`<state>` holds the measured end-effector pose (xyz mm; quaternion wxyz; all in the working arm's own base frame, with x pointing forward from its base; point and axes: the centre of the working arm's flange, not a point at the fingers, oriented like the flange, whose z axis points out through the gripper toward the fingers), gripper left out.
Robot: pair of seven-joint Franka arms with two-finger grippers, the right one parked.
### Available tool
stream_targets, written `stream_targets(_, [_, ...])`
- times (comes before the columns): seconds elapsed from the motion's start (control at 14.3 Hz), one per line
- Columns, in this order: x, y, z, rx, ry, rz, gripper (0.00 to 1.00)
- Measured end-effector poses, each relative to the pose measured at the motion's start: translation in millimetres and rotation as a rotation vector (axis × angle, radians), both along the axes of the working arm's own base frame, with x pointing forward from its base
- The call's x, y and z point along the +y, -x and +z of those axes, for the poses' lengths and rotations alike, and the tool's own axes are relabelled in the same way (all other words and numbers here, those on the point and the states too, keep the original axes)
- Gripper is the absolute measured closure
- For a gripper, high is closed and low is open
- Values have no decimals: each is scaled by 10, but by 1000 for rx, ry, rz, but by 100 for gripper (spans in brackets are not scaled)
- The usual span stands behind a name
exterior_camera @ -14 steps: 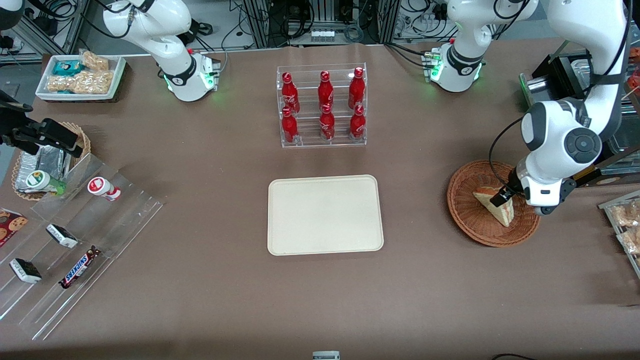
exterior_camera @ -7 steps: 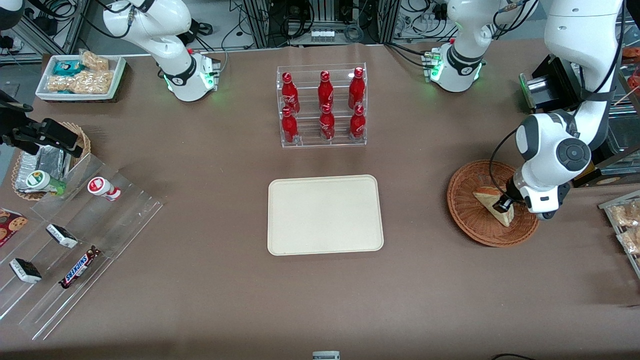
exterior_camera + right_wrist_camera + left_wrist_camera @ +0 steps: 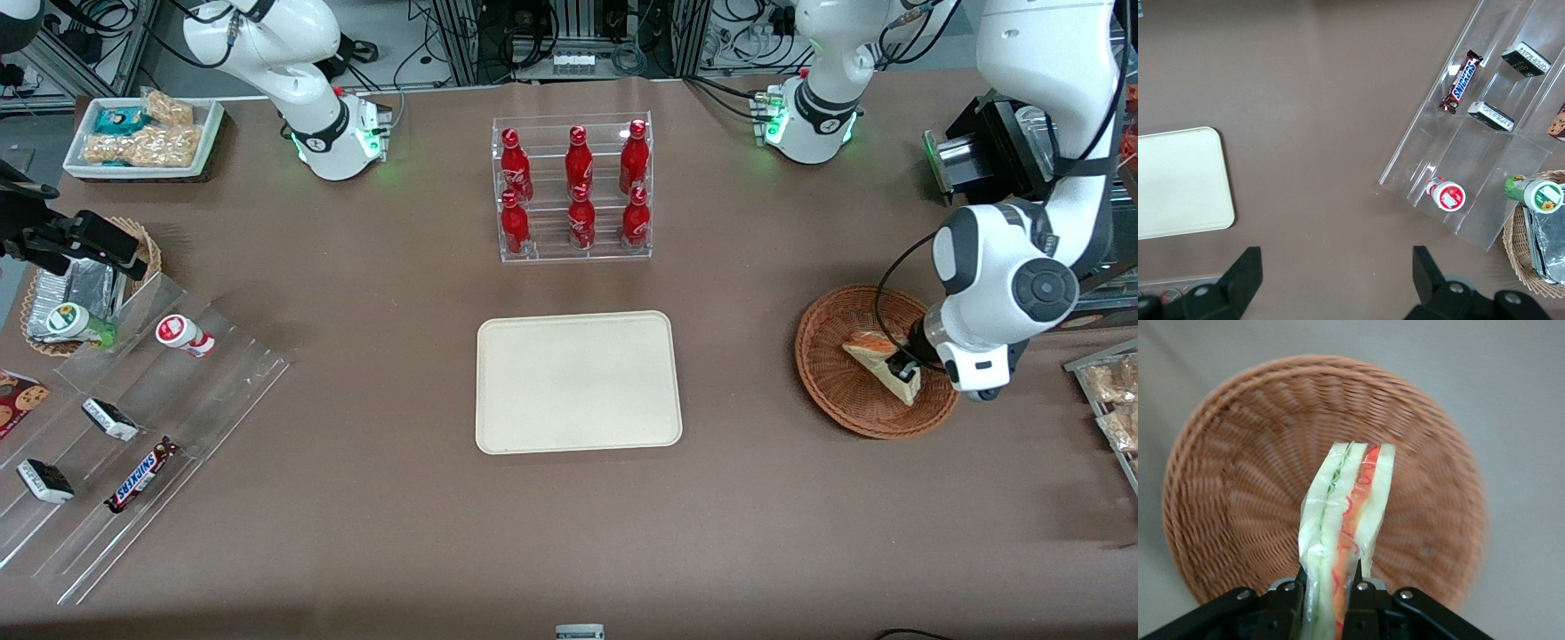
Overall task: Place sandwich from basket to tray
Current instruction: 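Lift the sandwich and carry it with the left gripper over the tray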
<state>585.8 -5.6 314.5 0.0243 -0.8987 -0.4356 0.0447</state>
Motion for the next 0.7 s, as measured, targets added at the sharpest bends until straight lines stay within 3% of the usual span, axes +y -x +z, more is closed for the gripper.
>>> stream_targets(0.21, [-690,-130,330,-22,58,-82,78])
stream_targets(0.7, [-2994,178,37,1,110,-435,78])
